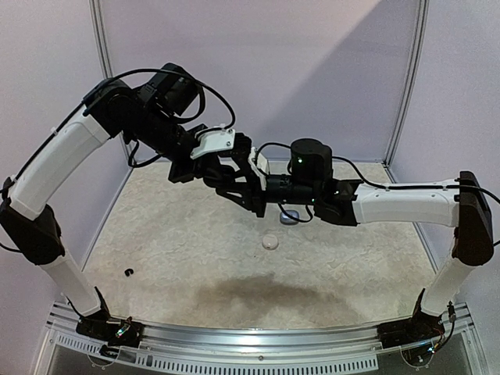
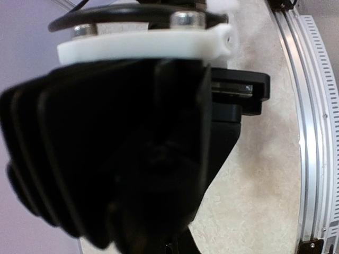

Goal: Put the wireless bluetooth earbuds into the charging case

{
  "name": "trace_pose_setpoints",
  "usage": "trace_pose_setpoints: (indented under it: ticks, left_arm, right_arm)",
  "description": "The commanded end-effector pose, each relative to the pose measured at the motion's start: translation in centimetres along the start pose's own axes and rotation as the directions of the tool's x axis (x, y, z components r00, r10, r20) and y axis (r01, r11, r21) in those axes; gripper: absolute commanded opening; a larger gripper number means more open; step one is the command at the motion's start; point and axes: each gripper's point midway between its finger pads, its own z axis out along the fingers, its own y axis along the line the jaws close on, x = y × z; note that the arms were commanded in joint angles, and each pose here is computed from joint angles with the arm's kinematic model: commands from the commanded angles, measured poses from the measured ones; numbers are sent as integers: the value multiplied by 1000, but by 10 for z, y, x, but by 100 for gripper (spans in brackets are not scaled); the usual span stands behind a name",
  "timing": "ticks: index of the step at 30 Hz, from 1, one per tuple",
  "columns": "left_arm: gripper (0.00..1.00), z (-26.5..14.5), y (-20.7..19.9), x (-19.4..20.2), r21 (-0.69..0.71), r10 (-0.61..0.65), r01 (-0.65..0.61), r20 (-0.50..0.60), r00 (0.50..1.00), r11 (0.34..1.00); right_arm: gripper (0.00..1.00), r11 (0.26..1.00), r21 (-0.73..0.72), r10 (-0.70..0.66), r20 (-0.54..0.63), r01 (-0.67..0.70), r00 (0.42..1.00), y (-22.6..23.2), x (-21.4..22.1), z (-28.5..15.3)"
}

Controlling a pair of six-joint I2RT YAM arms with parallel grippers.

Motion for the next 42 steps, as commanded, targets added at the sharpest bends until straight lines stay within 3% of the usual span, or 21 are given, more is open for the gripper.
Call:
trace_pose_setpoints:
  ticks: [1,12,24,42]
  left_arm:
    - [0,-3,-25,3,117,-51,51,-3,999,992]
    - [0,-40,-13,-17,71,-101,94,106,989,993]
    - [0,-50,-7,22,10,-89,89,-9,996,996]
    - [0,-33,-13,47,16,-101,102,-82,992,995]
  right_arm:
    - [9,999,29,-43,118,39,992,1,-32,-5]
    - [8,999,40,-22,69,19,997,0,-17,-8]
    - [9,999,26,-21,68,20,997,1,-24,-9]
    - [9,999,-6,-46,66,47,997,5,-31,-6]
